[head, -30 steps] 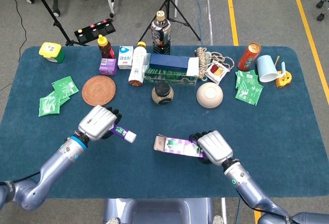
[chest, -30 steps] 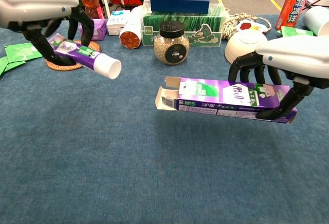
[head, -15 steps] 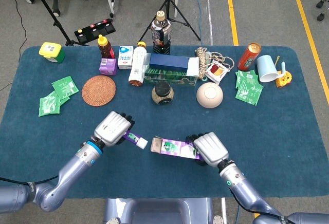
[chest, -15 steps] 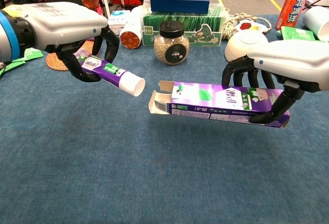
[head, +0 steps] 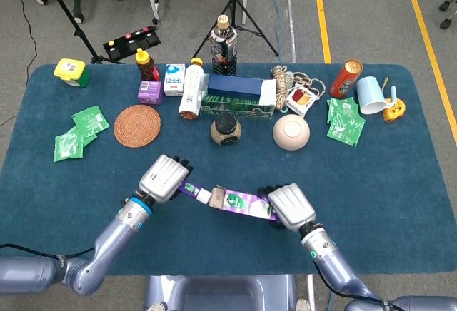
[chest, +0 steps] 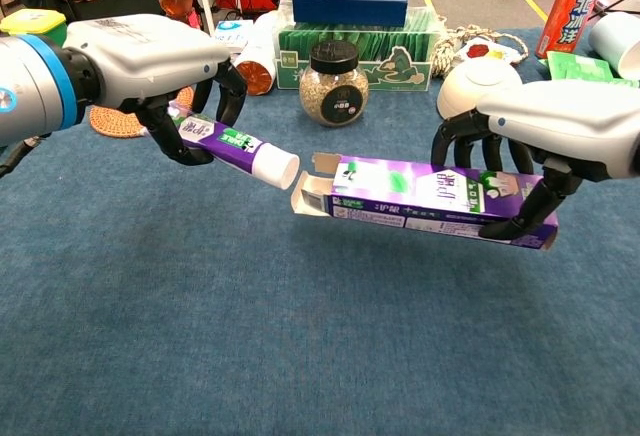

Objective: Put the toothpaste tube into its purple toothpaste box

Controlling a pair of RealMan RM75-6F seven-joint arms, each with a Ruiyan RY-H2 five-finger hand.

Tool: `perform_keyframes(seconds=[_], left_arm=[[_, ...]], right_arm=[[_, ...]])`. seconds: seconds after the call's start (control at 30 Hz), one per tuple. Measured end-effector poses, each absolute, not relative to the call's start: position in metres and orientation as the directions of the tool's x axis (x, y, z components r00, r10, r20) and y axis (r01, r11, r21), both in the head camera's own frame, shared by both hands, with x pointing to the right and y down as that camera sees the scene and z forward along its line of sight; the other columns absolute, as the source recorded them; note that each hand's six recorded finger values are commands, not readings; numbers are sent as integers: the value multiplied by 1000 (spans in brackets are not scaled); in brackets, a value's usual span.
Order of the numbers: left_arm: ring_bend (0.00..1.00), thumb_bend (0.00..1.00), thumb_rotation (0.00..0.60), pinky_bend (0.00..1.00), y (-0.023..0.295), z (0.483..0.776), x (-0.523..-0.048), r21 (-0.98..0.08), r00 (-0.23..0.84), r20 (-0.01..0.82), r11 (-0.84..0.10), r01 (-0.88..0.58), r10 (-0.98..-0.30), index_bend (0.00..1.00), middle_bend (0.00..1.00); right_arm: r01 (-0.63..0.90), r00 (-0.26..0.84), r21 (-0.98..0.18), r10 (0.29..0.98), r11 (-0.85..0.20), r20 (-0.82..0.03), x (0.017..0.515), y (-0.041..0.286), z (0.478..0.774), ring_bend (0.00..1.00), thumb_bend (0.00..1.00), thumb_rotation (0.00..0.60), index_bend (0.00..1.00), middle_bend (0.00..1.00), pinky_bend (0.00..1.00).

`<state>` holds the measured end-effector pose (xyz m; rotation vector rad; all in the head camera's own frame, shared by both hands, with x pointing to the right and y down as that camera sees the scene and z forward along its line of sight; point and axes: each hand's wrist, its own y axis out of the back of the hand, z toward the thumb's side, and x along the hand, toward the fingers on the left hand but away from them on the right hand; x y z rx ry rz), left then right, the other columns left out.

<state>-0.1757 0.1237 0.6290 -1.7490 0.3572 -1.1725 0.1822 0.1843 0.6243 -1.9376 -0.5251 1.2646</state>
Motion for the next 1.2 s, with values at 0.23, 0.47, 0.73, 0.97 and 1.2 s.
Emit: perform_keyframes(seconds=[0.23,0.47,0.73,0.97,1.2], left_arm=[[423,291,600,613,125,631,-169,-830,466,556,-495,259,-689,561,423],[423,292,600,613,124,631,-164,-833,456,551,-493,251,-699,561,423],[423,291,600,613,120,635,-163,-839,451,543,-481,254,-709,562,423],[423,290,600,614,124,639,-156,-832,452,552,-497,246,-700,561,423],[423,291,600,616,126,640,-154,-830,445,555,-502,244,-702,561,423]], right_arm=[[-54,409,-768,688,-638,-600,181,184,624,493,434,600,386,498,589],[-42,416,-770,689,-637,-594,180,184,619,493,433,600,387,498,589],[-38,420,-762,681,-647,-600,178,187,619,494,434,600,387,498,589],[-30,405,-773,700,-633,-589,175,187,621,495,433,600,387,499,589],[-27,378,-780,715,-626,-587,175,186,622,496,434,600,388,499,590]])
